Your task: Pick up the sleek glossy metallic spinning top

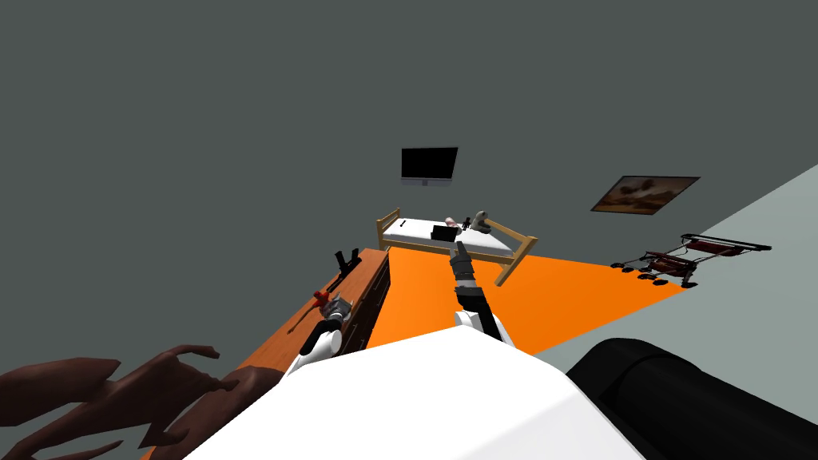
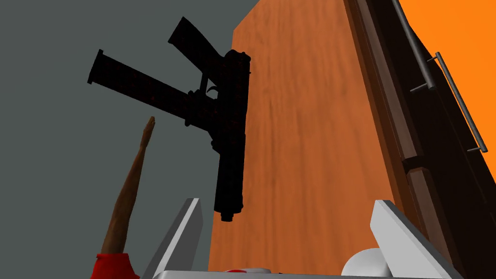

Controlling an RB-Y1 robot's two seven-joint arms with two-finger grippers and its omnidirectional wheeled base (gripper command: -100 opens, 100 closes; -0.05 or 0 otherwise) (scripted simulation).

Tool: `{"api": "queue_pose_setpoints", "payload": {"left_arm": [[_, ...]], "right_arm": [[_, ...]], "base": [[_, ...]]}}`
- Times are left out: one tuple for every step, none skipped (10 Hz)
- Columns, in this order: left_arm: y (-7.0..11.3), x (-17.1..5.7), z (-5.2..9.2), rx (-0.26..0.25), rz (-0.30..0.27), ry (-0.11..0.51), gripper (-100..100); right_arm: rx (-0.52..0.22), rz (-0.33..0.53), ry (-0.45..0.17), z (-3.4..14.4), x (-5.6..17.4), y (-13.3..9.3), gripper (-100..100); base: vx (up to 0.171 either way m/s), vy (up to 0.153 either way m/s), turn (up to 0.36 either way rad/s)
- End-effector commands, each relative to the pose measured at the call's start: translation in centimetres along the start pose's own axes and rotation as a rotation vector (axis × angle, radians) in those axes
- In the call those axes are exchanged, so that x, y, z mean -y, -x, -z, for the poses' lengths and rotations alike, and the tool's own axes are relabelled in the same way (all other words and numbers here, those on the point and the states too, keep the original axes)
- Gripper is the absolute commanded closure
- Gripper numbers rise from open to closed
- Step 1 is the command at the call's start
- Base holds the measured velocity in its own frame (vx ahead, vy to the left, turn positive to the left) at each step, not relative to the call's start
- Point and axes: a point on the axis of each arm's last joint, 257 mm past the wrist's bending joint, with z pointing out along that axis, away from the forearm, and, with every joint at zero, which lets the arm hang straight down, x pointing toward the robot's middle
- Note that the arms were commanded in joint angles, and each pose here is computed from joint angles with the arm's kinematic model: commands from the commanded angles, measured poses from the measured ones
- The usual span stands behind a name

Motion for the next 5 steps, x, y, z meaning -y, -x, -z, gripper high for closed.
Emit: {"api": "queue_pose_setpoints", "payload": {"left_arm": [[0.8, -1.2, -0.1, 0.019, 0.02, 0.025, -100], [1.3, -2.3, -0.2, 0.036, 0.049, 0.05, -100], [1.4, -2.4, -0.2, 0.038, 0.049, 0.052, -100], [1.9, -3.5, -0.2, 0.056, 0.075, 0.077, -100], [2.3, -4.5, -0.3, 0.071, 0.1, 0.098, -100]], "right_arm": [[0.0, 0.0, 0.0, 0.0, 0.0, 0.0, 0], [0.0, 0.0, 0.0, 0.0, 0.0, 0.0, 0], [0.0, 0.0, 0.0, 0.0, 0.0, 0.0, 0], [0.0, 0.0, 0.0, 0.0, 0.0, 0.0, 0], [0.0, 0.0, 0.0, 0.0, 0.0, 0.0, 0]], "base": [[0.005, 0.007, -0.001], [0.005, 0.008, 0.001], [0.003, 0.008, 0.002], [0.004, 0.011, 0.001], [0.009, 0.017, 0.004]]}}
